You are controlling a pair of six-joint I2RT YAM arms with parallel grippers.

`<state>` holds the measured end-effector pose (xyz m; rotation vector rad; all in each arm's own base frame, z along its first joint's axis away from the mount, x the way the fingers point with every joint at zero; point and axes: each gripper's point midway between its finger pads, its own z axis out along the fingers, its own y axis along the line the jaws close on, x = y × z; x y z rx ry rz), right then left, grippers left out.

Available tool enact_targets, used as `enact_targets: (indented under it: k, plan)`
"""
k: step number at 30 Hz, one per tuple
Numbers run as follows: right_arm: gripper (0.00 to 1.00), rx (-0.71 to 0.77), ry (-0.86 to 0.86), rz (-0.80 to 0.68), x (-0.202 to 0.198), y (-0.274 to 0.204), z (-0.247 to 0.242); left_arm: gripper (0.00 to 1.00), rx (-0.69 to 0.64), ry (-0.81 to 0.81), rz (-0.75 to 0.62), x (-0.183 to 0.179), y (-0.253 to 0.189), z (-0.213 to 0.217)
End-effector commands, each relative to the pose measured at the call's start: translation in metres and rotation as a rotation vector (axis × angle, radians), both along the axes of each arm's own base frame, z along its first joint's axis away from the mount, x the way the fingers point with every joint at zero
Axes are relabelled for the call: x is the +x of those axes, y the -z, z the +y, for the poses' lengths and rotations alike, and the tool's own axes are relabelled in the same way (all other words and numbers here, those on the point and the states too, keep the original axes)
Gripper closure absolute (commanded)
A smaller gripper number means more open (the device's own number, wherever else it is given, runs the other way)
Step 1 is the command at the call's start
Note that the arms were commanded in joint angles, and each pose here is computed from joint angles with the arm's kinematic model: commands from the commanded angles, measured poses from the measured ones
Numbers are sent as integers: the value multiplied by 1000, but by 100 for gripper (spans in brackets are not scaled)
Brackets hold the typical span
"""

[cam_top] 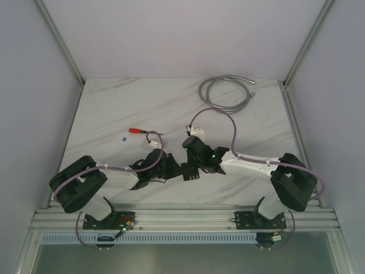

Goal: Snap on the fuse box
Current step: Install the fuse at the fuse box base.

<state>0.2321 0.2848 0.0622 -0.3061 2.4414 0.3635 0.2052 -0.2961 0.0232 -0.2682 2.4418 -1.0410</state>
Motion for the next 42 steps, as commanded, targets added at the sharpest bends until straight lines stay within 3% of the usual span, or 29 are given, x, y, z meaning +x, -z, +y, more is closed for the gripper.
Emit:
enact_targets:
  k: [1, 26, 42]
  plan:
    - [75, -4, 46, 27, -1, 11, -5, 70, -3, -44, 7, 0, 1, 1]
    - [83, -80, 54, 39, -4, 24, -19, 72, 23, -64, 24, -3, 5, 3]
    - [73, -48, 25, -9, 2, 0, -12, 72, 25, -60, 18, -4, 3, 2]
